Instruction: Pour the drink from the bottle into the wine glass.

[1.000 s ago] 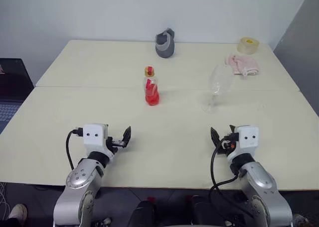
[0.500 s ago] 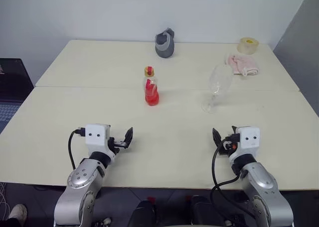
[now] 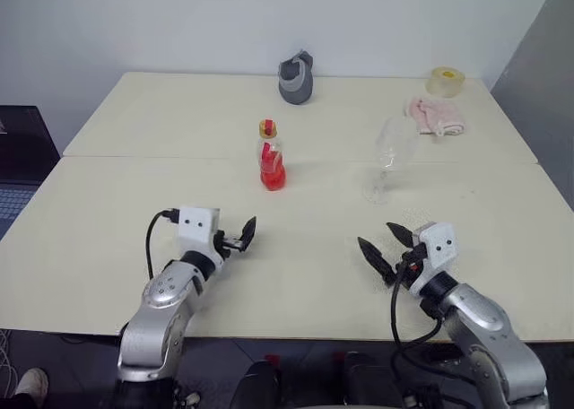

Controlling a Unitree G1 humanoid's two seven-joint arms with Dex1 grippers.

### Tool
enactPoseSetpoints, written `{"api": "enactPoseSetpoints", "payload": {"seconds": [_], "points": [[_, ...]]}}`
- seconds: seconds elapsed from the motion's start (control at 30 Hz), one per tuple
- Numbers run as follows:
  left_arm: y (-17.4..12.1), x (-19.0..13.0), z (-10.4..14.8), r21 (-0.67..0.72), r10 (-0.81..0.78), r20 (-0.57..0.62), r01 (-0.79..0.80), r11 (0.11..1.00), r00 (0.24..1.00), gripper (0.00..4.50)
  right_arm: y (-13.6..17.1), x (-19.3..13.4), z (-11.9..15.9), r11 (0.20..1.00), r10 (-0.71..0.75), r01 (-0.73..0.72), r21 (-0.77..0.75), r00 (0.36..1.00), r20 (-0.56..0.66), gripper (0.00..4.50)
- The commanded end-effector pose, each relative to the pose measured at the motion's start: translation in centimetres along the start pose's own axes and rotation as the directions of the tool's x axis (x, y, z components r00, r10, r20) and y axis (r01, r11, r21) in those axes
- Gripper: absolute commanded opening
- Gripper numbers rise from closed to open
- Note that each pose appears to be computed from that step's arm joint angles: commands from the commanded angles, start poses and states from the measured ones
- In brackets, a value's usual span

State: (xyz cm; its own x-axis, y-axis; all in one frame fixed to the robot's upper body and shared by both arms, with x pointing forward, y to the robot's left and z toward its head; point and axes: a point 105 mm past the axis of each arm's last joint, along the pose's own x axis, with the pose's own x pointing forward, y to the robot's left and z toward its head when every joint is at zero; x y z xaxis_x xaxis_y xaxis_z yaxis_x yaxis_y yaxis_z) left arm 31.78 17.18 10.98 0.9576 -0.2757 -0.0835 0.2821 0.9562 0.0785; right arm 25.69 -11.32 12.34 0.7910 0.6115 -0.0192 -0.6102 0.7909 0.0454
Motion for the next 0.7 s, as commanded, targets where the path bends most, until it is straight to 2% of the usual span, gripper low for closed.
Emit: {"api": "enactPoseSetpoints", "payload": {"seconds": [0.03,0.13,0.33,0.7], "points": [[-0.2,1.4,1.3,0.048,-0.023,0.063,0.02,0.999,0.998,4.48,1.8,0.0,2.8,0.985,0.173,-0.173,-0.014,0.981,0.09,3.88],[-0.9,2.8,1.5,0.032,-0.041,0.079,0.039,0.999,0.996,4.48,2.3,0.2,3.4,0.971,0.238,-0.238,-0.016,0.965,0.108,3.88],[-1.8,4.5,2.1,0.049,-0.066,0.113,0.061,0.997,0.991,4.48,2.4,0.9,4.1,0.963,0.269,-0.268,-0.027,0.955,0.123,3.88],[-1.1,7.0,3.7,0.082,-0.041,0.193,0.026,0.996,0.98,4.48,3.3,0.9,4.8,0.943,0.33,-0.333,-0.004,0.935,0.131,3.88]]}}
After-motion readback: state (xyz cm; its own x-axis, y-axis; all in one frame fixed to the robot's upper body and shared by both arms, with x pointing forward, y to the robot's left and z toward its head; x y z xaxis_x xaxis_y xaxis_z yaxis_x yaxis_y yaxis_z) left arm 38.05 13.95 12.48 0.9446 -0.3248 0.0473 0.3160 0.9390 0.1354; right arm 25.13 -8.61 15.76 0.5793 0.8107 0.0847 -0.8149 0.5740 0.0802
